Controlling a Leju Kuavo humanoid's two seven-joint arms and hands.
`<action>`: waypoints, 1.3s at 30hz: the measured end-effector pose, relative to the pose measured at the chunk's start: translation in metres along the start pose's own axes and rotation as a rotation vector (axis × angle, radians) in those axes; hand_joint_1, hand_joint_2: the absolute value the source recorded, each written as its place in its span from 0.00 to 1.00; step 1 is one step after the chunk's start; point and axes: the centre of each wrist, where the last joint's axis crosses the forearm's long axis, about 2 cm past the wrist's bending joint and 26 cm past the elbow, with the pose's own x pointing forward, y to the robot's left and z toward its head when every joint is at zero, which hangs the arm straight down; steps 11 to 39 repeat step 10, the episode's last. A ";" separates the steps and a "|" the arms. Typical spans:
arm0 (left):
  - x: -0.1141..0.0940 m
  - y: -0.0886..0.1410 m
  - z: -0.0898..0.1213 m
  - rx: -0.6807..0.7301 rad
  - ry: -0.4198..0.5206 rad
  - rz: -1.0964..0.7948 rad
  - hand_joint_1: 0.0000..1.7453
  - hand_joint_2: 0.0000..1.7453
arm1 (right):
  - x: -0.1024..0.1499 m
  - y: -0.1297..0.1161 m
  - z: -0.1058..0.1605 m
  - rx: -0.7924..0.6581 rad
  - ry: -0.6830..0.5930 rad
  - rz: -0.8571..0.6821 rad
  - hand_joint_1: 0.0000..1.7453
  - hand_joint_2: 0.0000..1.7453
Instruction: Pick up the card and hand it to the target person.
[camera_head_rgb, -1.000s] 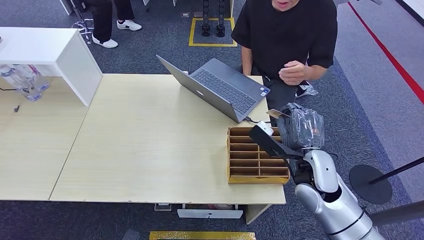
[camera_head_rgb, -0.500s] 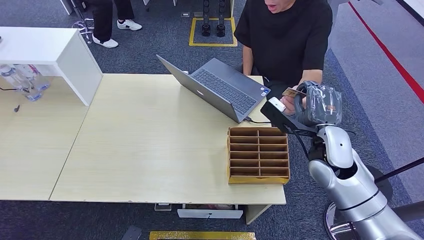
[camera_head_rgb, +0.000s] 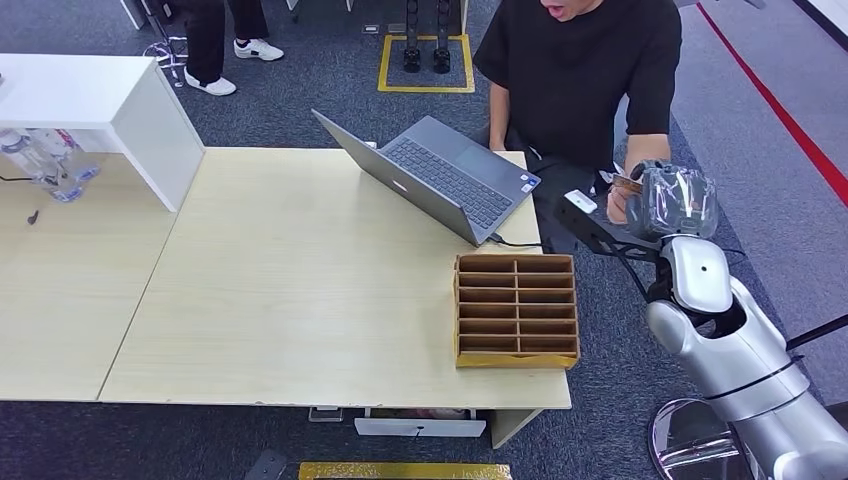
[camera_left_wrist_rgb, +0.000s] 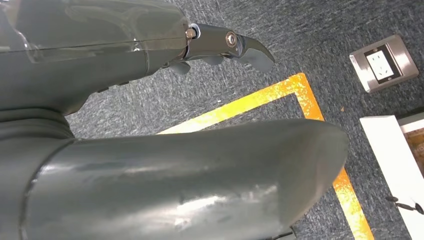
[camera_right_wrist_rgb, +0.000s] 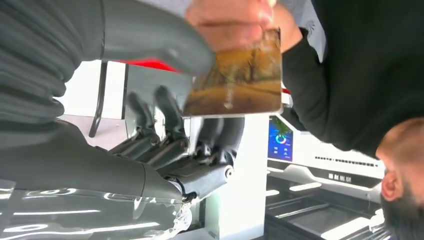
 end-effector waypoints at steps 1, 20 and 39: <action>0.000 0.000 0.000 -0.001 0.000 -0.001 0.00 0.00 | -0.001 0.001 0.000 0.006 0.001 0.005 0.00 1.00; 0.001 -0.001 0.000 -0.005 -0.004 -0.005 0.00 0.00 | -0.002 0.012 0.003 0.057 -0.004 0.016 0.00 1.00; 0.001 -0.001 0.000 -0.005 -0.004 -0.005 0.00 0.00 | -0.002 0.012 0.003 0.057 -0.004 0.016 0.00 1.00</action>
